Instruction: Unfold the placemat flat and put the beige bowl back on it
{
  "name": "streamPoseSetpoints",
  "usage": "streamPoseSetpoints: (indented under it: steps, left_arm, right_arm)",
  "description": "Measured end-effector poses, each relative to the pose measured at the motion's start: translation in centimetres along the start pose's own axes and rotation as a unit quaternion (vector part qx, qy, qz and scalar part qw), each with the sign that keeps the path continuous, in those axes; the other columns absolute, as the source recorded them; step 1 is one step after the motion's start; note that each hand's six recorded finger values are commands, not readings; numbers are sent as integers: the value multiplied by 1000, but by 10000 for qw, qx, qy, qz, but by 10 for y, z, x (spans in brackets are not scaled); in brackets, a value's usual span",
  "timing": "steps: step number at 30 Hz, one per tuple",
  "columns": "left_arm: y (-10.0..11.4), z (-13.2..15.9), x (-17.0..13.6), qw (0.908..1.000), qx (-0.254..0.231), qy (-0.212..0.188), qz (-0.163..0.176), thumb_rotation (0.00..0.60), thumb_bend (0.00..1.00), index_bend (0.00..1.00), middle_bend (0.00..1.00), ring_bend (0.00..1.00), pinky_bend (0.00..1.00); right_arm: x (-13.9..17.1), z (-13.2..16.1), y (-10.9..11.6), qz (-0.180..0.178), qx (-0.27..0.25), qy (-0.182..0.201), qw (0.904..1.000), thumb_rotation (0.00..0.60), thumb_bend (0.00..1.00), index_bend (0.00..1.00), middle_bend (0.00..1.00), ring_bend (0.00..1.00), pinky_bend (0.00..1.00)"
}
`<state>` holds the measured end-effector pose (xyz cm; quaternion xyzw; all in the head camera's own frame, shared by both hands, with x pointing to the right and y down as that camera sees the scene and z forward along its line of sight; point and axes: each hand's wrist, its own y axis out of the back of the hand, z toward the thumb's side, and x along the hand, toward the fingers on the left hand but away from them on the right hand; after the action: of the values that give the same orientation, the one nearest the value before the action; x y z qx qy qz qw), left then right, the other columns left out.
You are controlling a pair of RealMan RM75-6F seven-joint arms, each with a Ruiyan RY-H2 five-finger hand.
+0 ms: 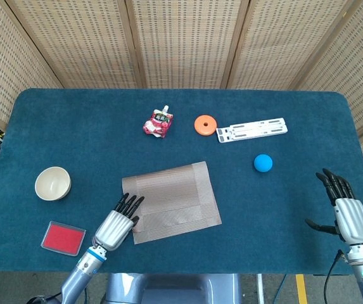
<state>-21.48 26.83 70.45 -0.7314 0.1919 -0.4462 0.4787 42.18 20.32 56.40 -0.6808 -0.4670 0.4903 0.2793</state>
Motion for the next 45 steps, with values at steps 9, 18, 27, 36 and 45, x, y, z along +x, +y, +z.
streamPoseSetpoints:
  steps: [9,18,27,36,45]
  left_arm:
    - [0,-2,0,10000,8,14,-31,600,452,629,0,0,0]
    - [6,-9,0,10000,-39,71,45,600,453,610,0,0,0]
    - [32,-22,5,9987,-267,242,373,600,475,611,0,0,0]
    - [80,-44,24,9949,-310,450,843,600,474,628,0,0,0]
    - [122,-79,64,9919,4,709,1055,600,474,639,0,0,0]
  right_arm:
    - [0,0,1,-8,-29,4,10000,600,67,58,0,0,0]
    - [0,0,1,-4,-17,0,10000,600,67,59,0,0,0]
    - [1,1,1,0,8,8,10000,600,67,59,0,0,0]
    - [2,1,6,-66,16,-20,10000,600,67,58,0,0,0]
    - [-3,-10,11,-101,51,-254,9996,600,67,58,0,0,0]
